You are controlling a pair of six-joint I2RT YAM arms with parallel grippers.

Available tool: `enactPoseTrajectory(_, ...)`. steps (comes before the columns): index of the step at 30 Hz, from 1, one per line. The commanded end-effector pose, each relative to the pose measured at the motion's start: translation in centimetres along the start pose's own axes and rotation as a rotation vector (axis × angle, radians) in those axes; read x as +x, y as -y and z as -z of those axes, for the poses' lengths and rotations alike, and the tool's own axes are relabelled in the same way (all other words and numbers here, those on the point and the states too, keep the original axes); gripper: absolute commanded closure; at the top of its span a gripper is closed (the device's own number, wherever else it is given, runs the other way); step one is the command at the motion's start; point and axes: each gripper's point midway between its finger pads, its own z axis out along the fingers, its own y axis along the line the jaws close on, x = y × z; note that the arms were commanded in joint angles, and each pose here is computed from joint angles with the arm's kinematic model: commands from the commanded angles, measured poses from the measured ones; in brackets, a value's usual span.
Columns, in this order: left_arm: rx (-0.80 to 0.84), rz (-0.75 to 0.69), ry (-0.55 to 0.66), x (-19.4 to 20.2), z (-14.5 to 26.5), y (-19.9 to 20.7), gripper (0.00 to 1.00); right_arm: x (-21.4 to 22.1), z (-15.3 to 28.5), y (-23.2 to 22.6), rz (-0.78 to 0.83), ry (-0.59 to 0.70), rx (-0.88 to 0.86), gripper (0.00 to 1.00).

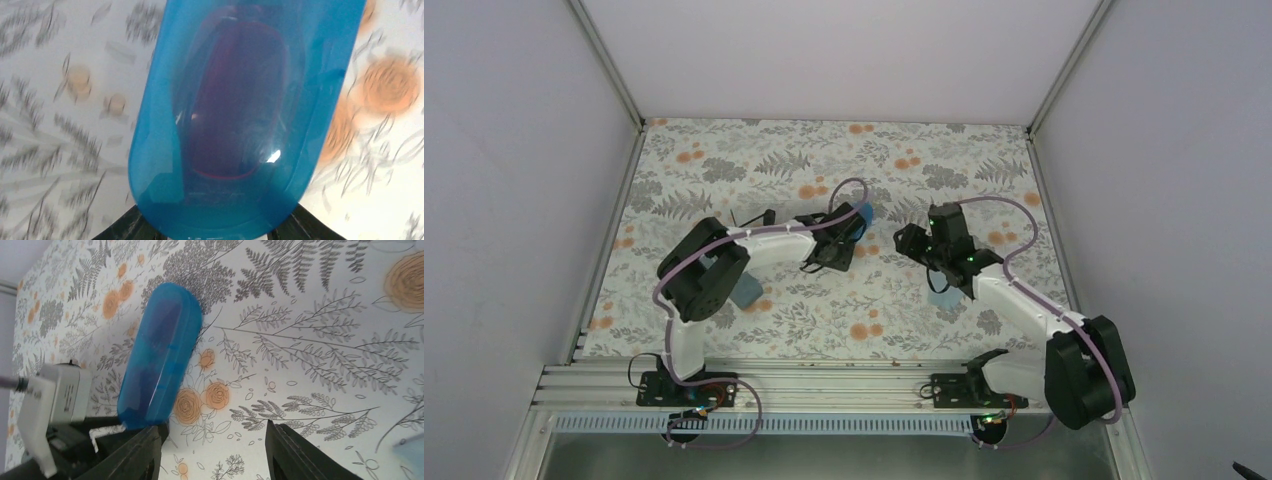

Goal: Organize the sunglasses
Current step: Move the sunglasses case at the center of the board.

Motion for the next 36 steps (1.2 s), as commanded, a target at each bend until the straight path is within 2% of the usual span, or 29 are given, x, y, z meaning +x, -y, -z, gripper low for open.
enactPoseTrajectory(1,0.103,-0.02,0.048,-3.9,-0.9,2.3,0.53,-0.5,0.7,1.9,-0.033,0.051,0.076,0.45)
enactPoseTrajectory(16,0.335,-0.125,0.075,-10.9,-3.6,7.8,0.52,-0.9,1.8,3.4,-0.063,0.091,0.135,0.44)
enactPoseTrajectory(24,0.36,-0.107,0.096,-13.1,-3.3,8.0,0.51,-1.2,2.3,3.4,-0.065,0.106,0.139,0.44)
enactPoseTrajectory(30,0.334,-0.092,0.107,-12.2,-0.9,6.6,0.42,-1.4,2.3,2.6,-0.025,0.096,0.111,0.43)
enactPoseTrajectory(36,0.268,0.002,0.23,-11.9,6.5,2.8,0.32,-1.7,2.5,0.8,0.053,0.074,0.049,0.44)
